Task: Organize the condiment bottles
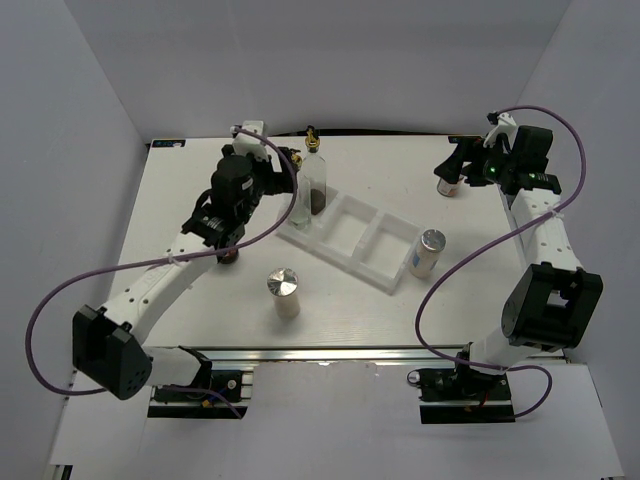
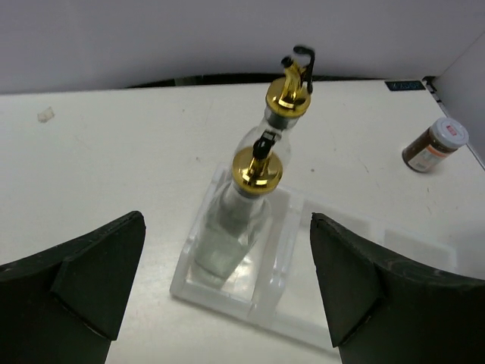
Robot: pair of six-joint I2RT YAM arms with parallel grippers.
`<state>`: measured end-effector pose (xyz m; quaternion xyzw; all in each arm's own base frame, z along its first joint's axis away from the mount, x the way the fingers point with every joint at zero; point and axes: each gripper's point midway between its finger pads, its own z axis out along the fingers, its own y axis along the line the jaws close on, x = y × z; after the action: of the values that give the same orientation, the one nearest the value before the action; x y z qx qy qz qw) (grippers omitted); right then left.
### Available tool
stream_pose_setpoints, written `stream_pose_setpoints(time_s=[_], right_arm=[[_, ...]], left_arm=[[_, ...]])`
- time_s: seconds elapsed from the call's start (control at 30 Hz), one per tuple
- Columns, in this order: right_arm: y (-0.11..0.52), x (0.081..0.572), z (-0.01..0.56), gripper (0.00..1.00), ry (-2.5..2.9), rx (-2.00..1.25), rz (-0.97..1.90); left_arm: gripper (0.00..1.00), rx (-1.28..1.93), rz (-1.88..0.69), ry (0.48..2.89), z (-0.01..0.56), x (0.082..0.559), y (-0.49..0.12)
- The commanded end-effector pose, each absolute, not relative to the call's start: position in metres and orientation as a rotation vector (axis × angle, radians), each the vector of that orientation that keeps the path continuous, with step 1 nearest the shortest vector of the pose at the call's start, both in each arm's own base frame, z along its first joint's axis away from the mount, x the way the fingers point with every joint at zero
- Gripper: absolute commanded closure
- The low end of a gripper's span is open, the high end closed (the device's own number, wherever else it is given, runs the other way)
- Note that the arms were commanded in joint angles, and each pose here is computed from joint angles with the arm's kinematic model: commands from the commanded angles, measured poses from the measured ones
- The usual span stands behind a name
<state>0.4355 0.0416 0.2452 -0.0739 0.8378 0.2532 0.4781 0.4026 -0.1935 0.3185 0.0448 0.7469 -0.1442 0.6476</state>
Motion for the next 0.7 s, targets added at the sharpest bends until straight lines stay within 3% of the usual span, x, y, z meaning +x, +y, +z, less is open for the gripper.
stream_pose_setpoints(time_s=[0.0,0.37,0.67], right_arm=[[0.051,0.424,0.273,0.11,1.982,-0.244,0.614],[0.054,0.425,0.267,0.11,1.988,-0.255,0.641],[0.063,0.419,0.271,0.11,1.965,-0.288,0.698]], left_arm=[[0.02,0.042,-0.331,1.82,0.294,0.377,-0.18],[0.02,0.347,-0.687,2.149,0.239,0.265,-0.207],[0.02,0.437,-0.684,2.354,0.188,0.225,-0.21]])
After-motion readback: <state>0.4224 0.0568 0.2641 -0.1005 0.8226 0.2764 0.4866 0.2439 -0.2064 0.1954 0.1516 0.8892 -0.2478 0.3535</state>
